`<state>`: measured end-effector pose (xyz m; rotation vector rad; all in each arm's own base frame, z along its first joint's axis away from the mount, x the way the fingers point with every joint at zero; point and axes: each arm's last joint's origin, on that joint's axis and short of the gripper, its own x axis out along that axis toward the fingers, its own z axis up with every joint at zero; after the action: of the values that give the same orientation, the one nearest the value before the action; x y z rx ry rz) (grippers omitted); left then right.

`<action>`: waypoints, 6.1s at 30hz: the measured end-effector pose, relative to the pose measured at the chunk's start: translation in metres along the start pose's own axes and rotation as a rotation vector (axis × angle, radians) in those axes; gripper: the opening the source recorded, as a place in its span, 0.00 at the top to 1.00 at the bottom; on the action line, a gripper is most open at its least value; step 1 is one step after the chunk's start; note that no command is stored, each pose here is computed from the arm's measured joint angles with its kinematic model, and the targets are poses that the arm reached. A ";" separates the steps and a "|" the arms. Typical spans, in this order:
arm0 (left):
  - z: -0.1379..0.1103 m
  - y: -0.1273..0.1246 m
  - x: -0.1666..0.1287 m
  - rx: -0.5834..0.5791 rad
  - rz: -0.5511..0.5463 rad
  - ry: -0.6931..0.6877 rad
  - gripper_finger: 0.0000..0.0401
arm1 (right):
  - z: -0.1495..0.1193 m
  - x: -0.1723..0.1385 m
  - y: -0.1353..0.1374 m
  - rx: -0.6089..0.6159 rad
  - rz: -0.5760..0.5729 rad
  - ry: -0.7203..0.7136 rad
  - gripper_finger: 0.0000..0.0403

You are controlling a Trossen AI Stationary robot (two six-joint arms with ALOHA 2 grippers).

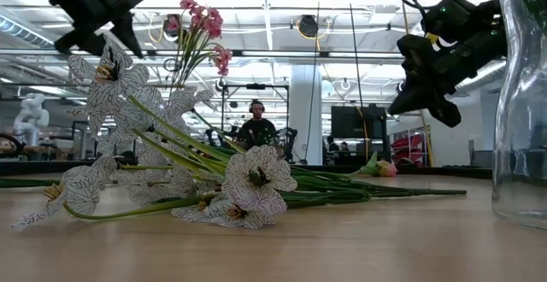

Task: Sort flowers into vase by color
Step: Put the pink flowers into the pink vase, then put the right pink tulip flower into the pink vase

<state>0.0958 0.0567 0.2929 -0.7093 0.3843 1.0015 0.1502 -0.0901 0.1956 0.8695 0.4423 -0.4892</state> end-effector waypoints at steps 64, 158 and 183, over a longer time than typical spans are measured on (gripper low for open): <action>-0.118 -0.061 -0.006 0.728 -0.704 -0.011 0.48 | 0.031 0.087 0.047 0.509 -0.602 0.132 0.48; -0.061 -0.187 0.040 0.395 -0.872 -0.444 0.48 | 0.048 0.082 0.182 -0.702 0.834 -0.299 1.00; -0.046 -0.206 0.063 0.411 -0.943 -0.435 0.90 | 0.045 0.085 0.179 -0.718 0.801 -0.262 0.99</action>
<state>0.3065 -0.0065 0.2965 -0.2171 -0.1407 0.1430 0.3285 -0.0469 0.2836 0.2241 -0.0113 0.2969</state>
